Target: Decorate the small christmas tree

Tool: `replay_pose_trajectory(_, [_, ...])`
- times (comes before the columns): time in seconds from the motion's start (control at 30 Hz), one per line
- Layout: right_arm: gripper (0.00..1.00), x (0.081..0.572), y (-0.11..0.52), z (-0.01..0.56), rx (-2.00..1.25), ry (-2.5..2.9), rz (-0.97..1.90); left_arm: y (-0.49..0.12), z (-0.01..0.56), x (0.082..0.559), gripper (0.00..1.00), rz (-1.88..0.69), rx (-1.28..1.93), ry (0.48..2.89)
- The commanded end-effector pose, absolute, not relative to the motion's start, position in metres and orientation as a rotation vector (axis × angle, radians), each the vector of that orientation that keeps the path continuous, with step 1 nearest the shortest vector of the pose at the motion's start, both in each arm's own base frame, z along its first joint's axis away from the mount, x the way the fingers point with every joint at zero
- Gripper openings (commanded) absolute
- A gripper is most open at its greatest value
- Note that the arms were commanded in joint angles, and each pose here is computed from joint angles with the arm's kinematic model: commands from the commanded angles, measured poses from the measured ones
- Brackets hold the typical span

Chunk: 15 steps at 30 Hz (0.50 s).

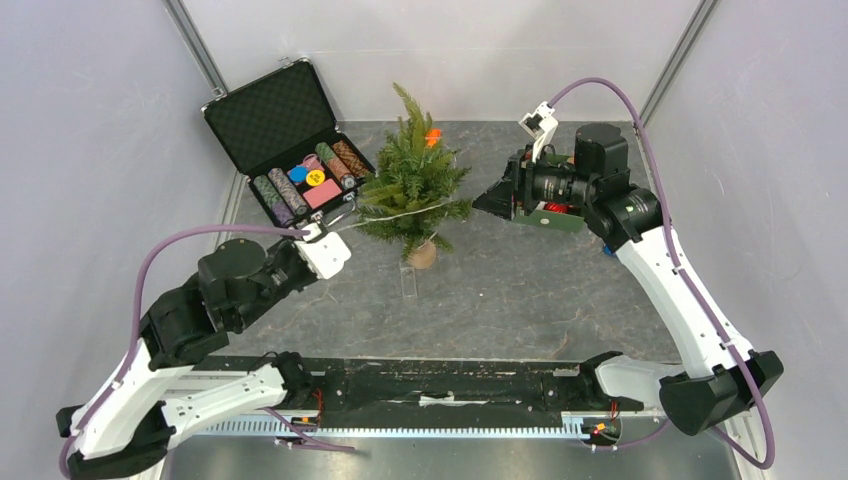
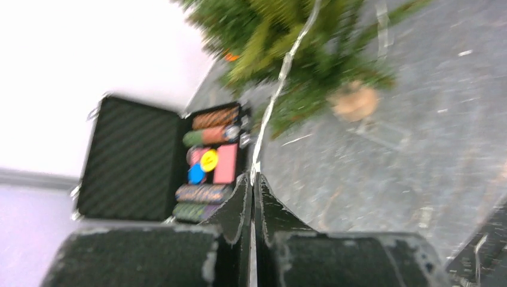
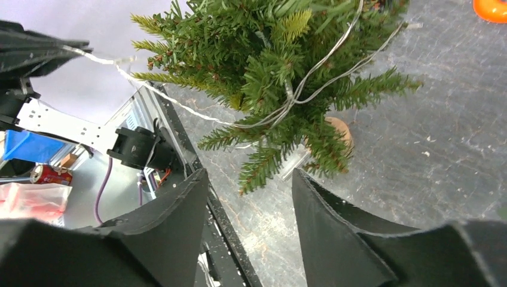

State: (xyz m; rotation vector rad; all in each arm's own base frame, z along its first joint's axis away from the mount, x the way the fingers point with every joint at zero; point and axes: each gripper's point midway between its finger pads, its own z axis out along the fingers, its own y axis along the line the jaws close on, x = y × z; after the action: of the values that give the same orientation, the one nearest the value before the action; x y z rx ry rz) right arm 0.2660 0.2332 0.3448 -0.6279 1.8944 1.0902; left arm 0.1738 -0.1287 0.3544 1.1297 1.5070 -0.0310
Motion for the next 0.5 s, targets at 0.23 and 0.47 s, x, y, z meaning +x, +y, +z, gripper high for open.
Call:
replay_pose_trajectory(0.23, [0.65, 0.276, 0.226, 0.378, -0.67, 1.738, 0.965, -0.04, 0.391, 0.217, 0.02, 0.59, 0.891, 1.498])
replay_pose_trajectory(0.47, [0.7, 0.321, 0.187, 0.405, -0.537, 1.645, 0.799, -0.069, 0.388, 0.266, 0.02, 0.659, 0.902, 1.431])
